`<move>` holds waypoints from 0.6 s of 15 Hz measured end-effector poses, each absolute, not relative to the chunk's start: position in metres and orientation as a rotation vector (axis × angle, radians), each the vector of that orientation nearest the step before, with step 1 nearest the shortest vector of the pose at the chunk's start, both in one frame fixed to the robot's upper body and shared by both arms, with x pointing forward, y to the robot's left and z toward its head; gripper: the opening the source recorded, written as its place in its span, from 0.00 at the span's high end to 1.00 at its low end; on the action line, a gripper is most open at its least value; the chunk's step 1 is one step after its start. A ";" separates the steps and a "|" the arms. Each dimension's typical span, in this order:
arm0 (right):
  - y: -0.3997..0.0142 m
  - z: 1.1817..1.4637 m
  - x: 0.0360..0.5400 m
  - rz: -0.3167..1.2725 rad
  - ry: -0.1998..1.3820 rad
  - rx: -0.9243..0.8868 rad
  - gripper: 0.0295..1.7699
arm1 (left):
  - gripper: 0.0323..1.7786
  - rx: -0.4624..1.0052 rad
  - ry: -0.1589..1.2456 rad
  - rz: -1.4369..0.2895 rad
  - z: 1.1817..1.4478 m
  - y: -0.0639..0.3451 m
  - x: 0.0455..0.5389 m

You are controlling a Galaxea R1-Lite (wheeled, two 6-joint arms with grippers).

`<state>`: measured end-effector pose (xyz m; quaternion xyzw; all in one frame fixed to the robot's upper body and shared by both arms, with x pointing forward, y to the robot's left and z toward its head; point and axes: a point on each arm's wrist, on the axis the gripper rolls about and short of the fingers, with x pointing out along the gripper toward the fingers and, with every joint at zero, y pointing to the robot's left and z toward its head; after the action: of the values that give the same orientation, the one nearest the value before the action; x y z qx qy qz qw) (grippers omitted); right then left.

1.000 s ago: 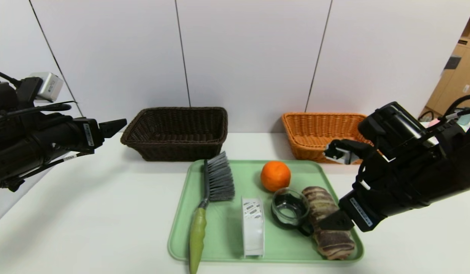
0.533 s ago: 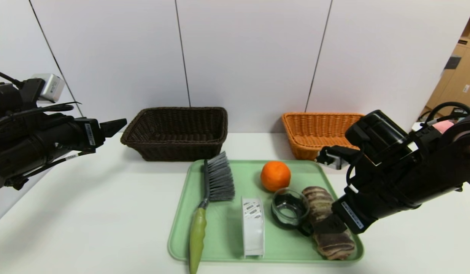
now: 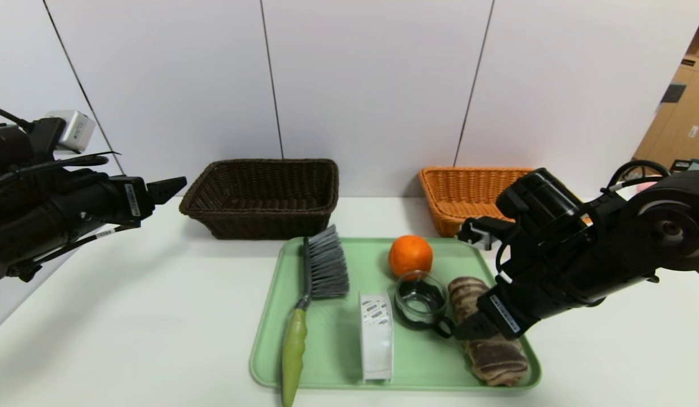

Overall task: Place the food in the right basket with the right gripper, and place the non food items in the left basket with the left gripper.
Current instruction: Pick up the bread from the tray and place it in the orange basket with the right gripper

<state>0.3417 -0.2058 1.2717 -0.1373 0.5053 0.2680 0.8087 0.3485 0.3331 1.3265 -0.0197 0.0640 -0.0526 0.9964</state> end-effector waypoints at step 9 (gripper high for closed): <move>-0.203 1.270 0.340 0.567 1.087 -0.309 0.03 | 0.05 -0.038 0.123 -0.103 1.328 0.334 0.347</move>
<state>0.3403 -0.2028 1.2700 -0.1442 0.5081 0.2652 0.8067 0.3474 0.3336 1.3277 -0.0189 0.0616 -0.0516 0.9966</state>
